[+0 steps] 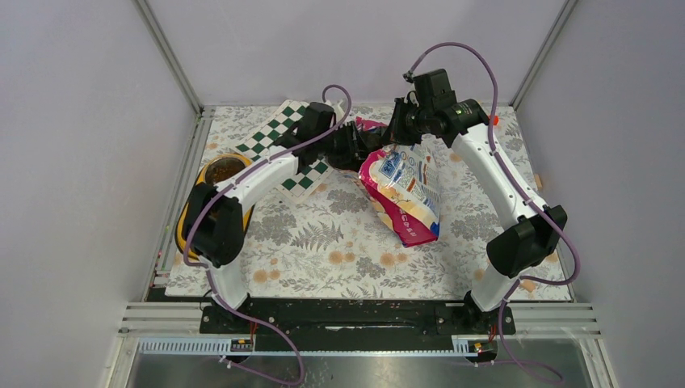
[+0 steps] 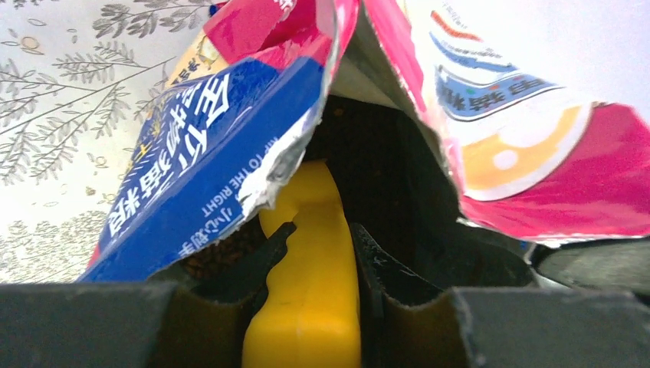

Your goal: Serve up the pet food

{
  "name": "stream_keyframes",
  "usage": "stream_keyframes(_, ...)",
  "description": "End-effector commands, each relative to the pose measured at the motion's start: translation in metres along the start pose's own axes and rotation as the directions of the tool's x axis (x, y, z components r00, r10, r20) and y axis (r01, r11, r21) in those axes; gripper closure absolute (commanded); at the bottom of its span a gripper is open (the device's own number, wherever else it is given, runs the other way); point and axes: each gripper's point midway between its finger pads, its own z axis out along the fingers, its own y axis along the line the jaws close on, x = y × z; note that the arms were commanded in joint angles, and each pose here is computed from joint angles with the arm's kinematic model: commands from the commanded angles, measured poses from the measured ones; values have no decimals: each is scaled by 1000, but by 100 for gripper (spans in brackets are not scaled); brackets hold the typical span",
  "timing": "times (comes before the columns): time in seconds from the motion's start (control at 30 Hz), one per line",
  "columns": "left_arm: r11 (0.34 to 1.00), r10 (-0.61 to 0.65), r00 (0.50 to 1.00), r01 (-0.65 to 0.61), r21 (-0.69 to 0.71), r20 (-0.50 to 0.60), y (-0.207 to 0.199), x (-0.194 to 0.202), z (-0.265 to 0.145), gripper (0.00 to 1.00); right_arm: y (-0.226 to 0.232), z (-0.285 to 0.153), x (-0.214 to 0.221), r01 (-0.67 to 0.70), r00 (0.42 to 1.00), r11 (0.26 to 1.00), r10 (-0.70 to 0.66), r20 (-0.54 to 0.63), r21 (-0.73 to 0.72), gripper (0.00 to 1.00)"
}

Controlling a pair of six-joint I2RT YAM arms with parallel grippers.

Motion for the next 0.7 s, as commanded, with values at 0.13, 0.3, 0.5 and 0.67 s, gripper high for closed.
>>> stream_keyframes(0.13, 925, -148, 986, 109, 364, 82, -68, -43, -70, 100, 22, -24, -25, -18, 994, 996, 28, 103, -92, 100)
stream_keyframes(0.3, 900, -176, 978, 115, 421, 108, -71, -54, -97, 100, 19, -38, -35, -37, 990, 994, 51, 133, -105, 100)
stream_keyframes(0.5, 888, -214, 965, 129, 441, 149, -62, -65, -127, 100, 16, -54, -44, -56, 983, 991, 76, 166, -121, 100)
stream_keyframes(0.67, 868, -242, 955, 135, 478, 169, -59, -72, -149, 100, 11, -64, -49, -69, 978, 990, 92, 188, -123, 100)
